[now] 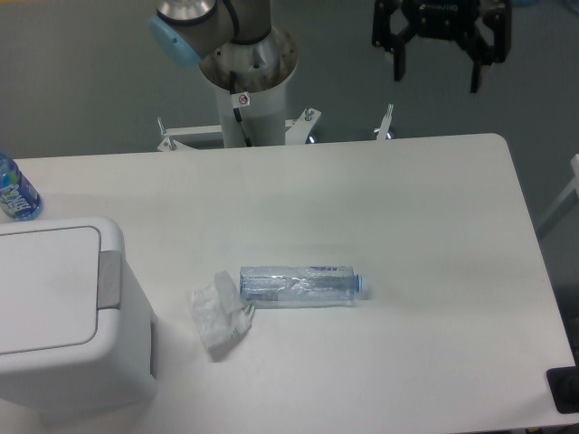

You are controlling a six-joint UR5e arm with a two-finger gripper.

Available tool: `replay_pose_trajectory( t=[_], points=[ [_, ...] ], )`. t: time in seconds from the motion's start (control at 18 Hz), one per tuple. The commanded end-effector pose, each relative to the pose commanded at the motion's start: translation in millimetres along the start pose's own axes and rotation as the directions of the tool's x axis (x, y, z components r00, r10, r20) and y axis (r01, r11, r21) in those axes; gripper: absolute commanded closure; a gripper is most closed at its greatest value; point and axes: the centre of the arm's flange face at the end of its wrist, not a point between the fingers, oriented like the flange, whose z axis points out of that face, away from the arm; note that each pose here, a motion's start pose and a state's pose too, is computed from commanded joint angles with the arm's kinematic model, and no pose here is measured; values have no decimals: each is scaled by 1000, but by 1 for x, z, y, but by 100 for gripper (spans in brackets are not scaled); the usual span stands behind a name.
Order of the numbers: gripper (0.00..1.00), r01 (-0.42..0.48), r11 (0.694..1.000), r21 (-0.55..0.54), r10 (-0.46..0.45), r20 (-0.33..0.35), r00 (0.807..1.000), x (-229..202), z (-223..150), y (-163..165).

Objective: Open the trash can

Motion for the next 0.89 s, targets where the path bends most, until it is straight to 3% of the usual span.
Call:
replay_pose_trajectory(
  t=[0.5,0.67,0.78,0.89],
  points=[
    [0,20,1000,5,-20,4,1000,-1,3,-4],
    [0,125,991,51,-125,3,992,-2,9,-13],
    [0,229,970,84,-229,-10,973,2,21,-17],
    [0,256,960,118,-259,16,966,10,30,-29]
  ],
)
